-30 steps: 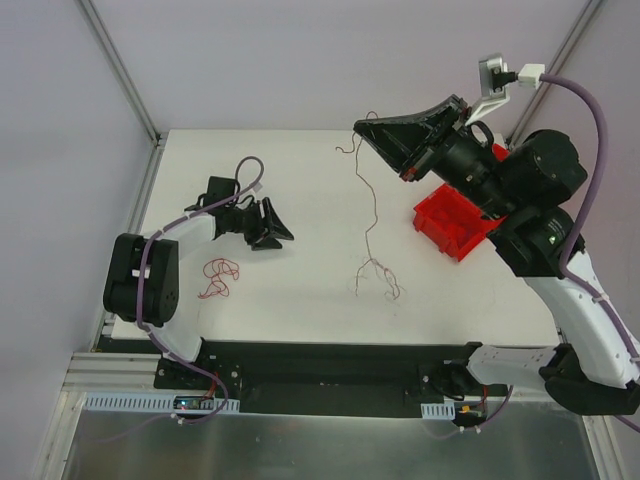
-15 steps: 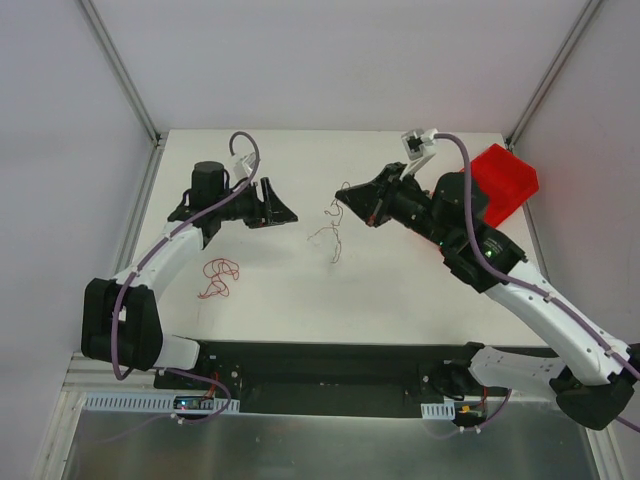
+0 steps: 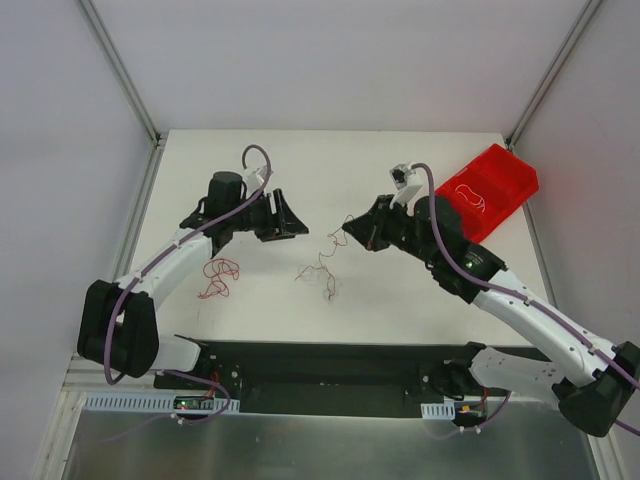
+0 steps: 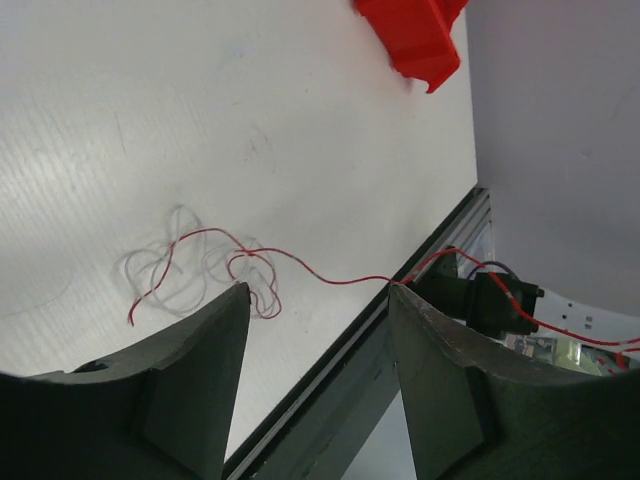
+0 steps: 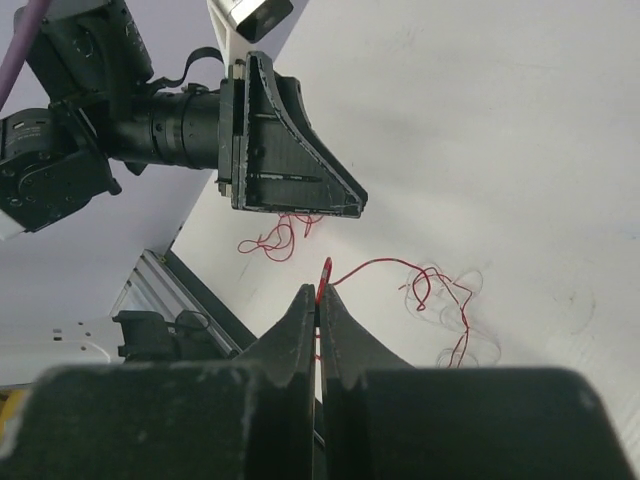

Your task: Untangle the cables

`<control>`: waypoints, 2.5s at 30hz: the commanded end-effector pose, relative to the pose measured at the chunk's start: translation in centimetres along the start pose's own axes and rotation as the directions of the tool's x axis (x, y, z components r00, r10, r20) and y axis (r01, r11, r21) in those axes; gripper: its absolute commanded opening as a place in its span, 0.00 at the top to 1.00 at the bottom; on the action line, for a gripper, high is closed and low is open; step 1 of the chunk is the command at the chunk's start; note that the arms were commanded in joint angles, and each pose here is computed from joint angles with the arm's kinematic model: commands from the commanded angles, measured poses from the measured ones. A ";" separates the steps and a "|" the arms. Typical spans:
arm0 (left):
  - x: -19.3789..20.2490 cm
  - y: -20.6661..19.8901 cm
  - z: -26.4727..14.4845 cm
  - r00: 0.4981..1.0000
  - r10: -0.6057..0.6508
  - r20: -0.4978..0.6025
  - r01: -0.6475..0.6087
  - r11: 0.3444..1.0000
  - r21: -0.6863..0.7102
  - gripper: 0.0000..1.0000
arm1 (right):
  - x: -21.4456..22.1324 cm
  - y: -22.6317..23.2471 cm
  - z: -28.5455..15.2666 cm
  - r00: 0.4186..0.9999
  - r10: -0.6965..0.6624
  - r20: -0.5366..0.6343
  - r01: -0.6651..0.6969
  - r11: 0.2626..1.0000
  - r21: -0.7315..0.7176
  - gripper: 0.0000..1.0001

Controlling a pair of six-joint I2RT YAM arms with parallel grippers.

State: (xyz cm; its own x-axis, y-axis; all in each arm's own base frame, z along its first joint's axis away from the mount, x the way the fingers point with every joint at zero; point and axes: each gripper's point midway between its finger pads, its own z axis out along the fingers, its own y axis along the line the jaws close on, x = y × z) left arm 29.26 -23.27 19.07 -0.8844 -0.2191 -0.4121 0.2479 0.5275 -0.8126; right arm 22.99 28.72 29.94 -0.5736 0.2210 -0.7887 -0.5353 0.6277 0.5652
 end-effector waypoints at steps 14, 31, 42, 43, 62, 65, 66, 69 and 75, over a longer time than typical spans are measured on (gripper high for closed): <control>8.7 7.8 3.5 0.950 -0.307 -0.063 0.270 0.905 -0.329 0.50 | -1.6 -1.3 -3.0 0.994 -0.006 0.110 0.005 1.000 0.009 1.00; 10.2 6.2 8.0 0.912 -0.401 -0.089 0.364 0.889 -0.278 0.53 | -1.5 -1.1 -3.1 0.994 0.002 0.112 -0.001 1.000 -0.008 1.00; 9.7 6.0 10.1 0.899 -0.429 -0.085 0.393 0.878 -0.275 0.67 | -1.8 -0.7 -3.1 0.993 0.004 0.115 -0.002 1.000 -0.020 1.00; 9.8 6.0 10.2 0.898 -0.432 -0.088 0.394 0.876 -0.280 0.67 | -1.9 -0.7 -3.2 0.993 0.006 0.117 -0.003 1.000 -0.022 1.00; 9.7 9.8 7.4 0.982 -0.183 -0.049 0.143 0.883 -0.447 1.00 | -4.6 -3.8 -5.4 0.974 -0.086 0.209 0.045 0.979 0.197 1.00; 8.7 10.4 4.2 0.998 -0.059 -0.017 0.042 0.855 -0.516 1.00 | -6.6 -8.1 -9.5 0.946 -0.201 0.255 0.061 0.882 0.468 1.00; 8.3 10.5 3.3 1.000 -0.025 -0.006 0.018 0.845 -0.534 1.00 | -7.3 -9.8 -11.3 0.933 -0.250 0.260 0.059 0.817 0.574 0.99; 6.5 11.4 -0.6 0.997 0.047 0.066 0.006 0.769 -0.639 1.00 | -9.0 -14.1 -16.9 0.898 -0.372 0.236 0.036 0.596 0.802 0.99; 3.8 12.8 -7.5 0.980 0.005 0.201 0.136 0.715 -0.685 1.00 | -10.0 -19.1 -24.3 0.895 -0.404 0.192 -0.066 0.305 0.950 1.00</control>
State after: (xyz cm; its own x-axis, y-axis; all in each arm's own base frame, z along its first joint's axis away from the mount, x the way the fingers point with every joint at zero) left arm 27.15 -17.67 10.57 -0.8046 -0.3425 -0.4851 -0.0849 0.8749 -0.4768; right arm 25.70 3.75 32.59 -0.1615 0.1901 -0.9684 0.1900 0.9689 0.1585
